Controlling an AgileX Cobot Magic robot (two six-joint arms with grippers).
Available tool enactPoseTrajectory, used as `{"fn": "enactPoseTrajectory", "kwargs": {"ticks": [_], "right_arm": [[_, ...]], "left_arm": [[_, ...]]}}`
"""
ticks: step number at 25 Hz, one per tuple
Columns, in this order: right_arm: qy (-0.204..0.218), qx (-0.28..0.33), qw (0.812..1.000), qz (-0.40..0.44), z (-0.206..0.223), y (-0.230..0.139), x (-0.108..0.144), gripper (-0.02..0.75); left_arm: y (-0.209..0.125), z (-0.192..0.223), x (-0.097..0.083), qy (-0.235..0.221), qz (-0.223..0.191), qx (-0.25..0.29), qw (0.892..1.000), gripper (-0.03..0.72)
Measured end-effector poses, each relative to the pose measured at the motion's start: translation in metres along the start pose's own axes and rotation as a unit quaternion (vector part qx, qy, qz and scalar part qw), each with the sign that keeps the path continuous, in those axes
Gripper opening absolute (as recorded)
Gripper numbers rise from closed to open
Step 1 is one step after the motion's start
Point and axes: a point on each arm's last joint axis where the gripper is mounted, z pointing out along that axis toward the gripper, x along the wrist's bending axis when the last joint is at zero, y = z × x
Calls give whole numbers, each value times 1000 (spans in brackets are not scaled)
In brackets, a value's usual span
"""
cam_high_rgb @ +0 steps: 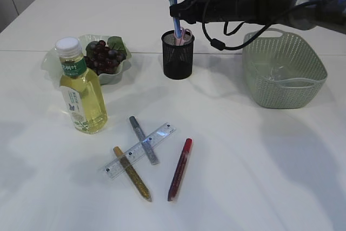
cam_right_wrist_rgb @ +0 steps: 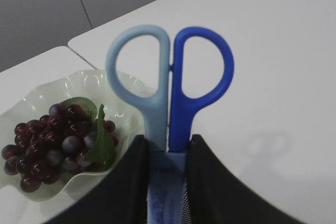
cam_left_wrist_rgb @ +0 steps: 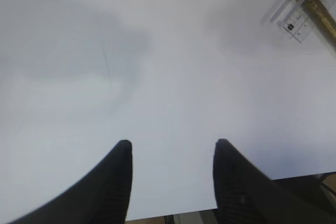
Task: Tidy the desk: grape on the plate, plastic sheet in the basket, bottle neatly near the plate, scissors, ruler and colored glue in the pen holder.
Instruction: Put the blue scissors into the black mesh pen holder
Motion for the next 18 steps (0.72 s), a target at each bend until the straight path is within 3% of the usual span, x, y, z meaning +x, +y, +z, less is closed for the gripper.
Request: {"fn": "enactPoseTrajectory", "kwargs": {"ticks": [5,10,18], "right_arm": [[23,9,1000,7,4,-11,2,226],[27,11,1000,4,4,-12,3,368],[23,54,998,33,-7,3,8,396]], "left_arm": [[0,0,0,0,0,0,1000,363],[0,0,0,0,0,0,1000,363],[0,0,0,0,0,0,1000,363]]}}
